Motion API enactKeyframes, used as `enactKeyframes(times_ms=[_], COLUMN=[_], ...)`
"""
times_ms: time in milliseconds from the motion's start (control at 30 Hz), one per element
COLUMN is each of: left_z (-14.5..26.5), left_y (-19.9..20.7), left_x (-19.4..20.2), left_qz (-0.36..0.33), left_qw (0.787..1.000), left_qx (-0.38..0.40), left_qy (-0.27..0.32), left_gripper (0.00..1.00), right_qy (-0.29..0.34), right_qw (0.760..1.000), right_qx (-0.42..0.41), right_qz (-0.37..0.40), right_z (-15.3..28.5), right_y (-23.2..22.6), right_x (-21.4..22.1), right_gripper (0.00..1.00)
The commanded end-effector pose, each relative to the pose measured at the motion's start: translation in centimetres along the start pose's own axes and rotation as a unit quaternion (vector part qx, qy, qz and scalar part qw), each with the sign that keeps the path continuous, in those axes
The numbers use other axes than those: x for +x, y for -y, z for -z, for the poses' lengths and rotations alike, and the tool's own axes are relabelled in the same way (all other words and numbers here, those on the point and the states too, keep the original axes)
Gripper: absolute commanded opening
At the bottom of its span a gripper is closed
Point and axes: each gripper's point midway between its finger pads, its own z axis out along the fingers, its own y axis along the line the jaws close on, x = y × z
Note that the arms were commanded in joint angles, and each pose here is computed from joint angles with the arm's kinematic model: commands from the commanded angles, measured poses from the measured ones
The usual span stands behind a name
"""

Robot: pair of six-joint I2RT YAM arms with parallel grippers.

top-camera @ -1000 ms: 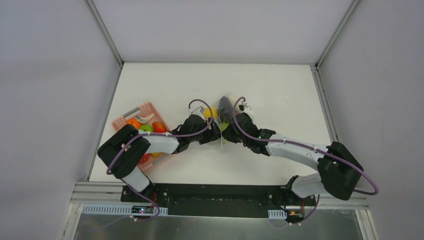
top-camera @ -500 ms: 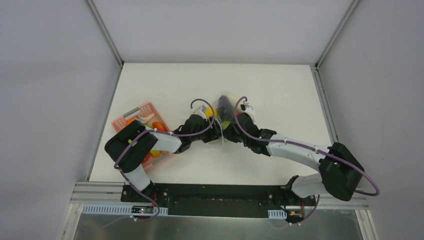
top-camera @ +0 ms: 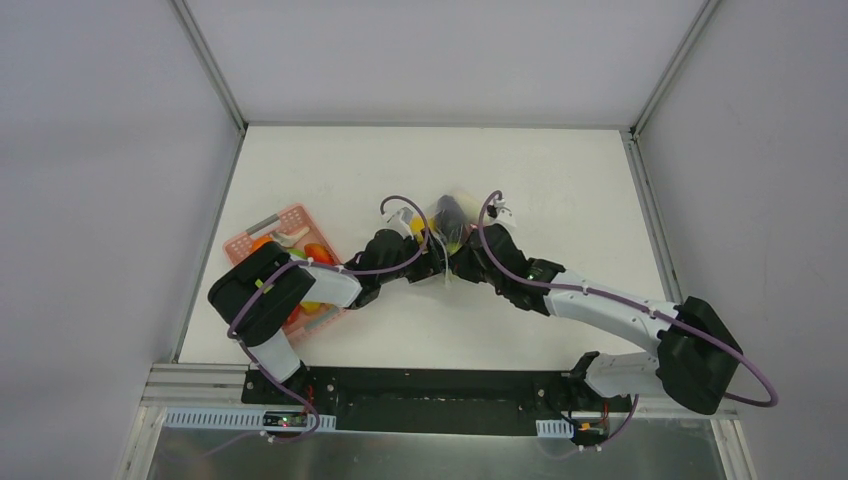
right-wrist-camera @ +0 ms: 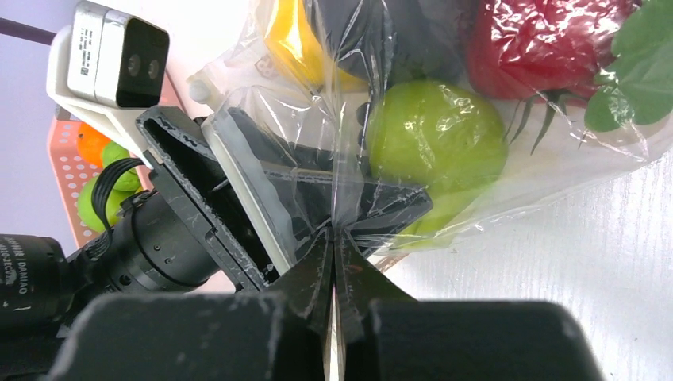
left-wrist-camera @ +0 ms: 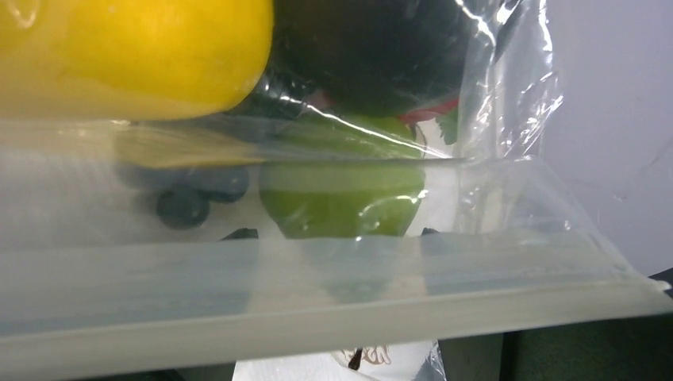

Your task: Open the zip-top bag and remove the fake food

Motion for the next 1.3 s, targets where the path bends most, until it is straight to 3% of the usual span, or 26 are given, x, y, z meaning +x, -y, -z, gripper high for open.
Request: enactKeyframes(times_ms=[0,233,300,533,633,1067,1267], left_z=[-0.1,-1.3,-1.4,-0.4,0.4,4.3,7.3], left_y=[5.3,4.3,4.2,4.6,4.6,2.3,2.5], left_x=[-1.9,-1.8,-1.7,-2.0,-2.2,-3.0,-2.3], left_qz=[-0.003,0.01,0.017,0.0,-0.011,-0.092,-0.131], left_qw=[0.994,0.996,0.996,0.996,0.997,0.994,0.983], left_qx=[0.102,0.082,0.083,0.082,0.071,-0.056,-0.102], left_qy=[0.027,0.026,0.024,0.026,0.03,-0.002,-0.074], left_gripper=[0.77,0.74,0.67,0.26,0.18,0.12,0.11], right_qy=[-0.004,-0.016,-0.015,0.013,0.023,0.071,0.083], right_qw=[0.998,0.996,0.996,0.998,0.999,0.996,0.993], right_qx=[-0.062,-0.082,-0.08,-0.051,-0.031,0.048,0.075], right_qz=[-0.011,-0.024,-0.024,-0.025,-0.019,0.029,0.034], right_z=[1.1,1.0,1.0,1.1,1.1,1.7,1.7], right_y=[-2.8,-3.1,-2.9,-1.1,0.0,3.9,5.7], right_x=[0.0,0.8,0.9,0.2,-0.1,-1.8,-2.1], right_gripper=[0.0,0.0,0.0,0.0,0.0,0.0,0.0])
